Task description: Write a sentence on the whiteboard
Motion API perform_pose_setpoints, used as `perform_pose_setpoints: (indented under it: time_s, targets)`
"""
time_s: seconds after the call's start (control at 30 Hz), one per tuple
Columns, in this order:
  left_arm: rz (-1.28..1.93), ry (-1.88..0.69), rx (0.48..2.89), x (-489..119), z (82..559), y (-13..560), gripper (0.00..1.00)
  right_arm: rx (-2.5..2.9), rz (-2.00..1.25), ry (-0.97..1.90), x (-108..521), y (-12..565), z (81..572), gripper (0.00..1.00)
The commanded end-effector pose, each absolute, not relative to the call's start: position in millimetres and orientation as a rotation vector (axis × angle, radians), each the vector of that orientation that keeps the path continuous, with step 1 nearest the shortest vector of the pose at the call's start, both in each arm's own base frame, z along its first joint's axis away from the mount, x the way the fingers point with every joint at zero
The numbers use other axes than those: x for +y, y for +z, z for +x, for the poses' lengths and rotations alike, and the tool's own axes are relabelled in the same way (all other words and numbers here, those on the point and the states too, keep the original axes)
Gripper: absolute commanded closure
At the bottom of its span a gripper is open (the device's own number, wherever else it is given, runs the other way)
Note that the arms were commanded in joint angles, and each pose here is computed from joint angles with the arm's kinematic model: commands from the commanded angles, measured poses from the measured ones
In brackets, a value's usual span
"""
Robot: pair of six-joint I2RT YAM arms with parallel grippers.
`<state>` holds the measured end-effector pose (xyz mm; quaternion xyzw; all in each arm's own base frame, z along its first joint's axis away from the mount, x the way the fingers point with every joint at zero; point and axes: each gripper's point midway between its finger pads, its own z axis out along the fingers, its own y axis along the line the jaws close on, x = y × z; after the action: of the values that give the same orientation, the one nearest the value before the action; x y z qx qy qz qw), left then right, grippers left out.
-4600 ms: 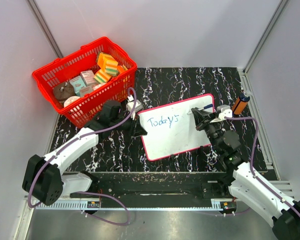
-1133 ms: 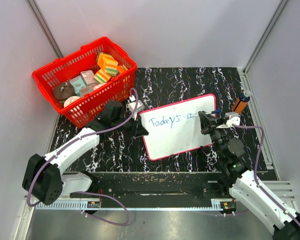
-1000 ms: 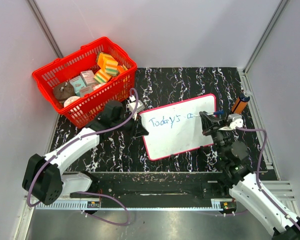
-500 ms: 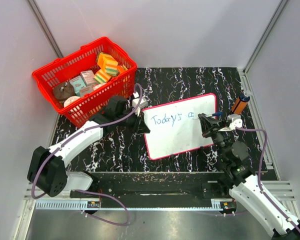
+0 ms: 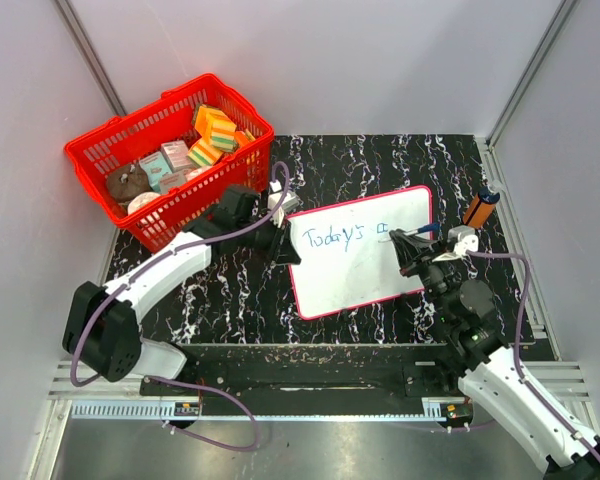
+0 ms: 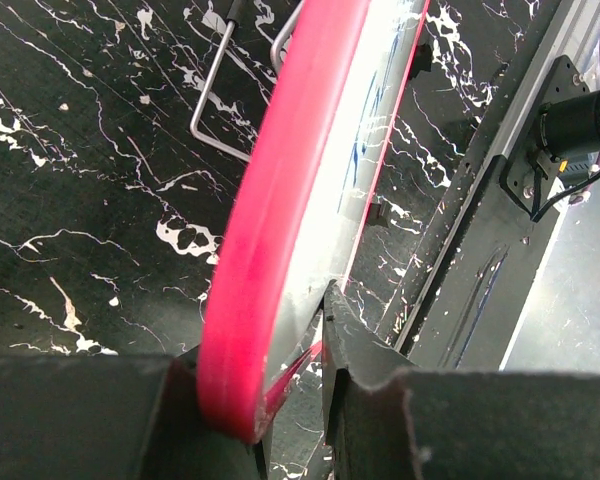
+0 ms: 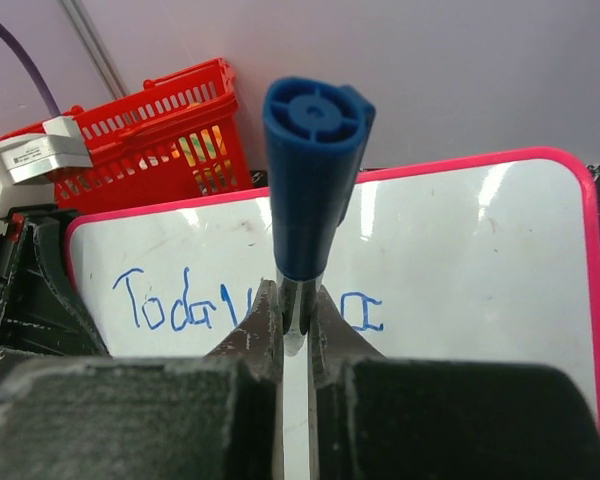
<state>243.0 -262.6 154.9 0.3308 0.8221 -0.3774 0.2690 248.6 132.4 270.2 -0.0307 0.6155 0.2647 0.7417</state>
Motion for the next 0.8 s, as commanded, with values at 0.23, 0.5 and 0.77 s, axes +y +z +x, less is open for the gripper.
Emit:
perform_pose_setpoints:
  time_s: [0.23,0.5,0.77]
  targets:
    - [1.053,-0.486,2.420,-201,264,71,1.00,1.282,-0.193,0.738,173,286,253,1.00]
    - [1.058,-0.500,2.440,-202,263,60,1.00,1.245,-0.287,0.716,192,296,249,1.00]
    - [1.058,-0.505,2.454,-202,262,54,1.00,1.250,-0.364,0.634,212,289,233,1.00]
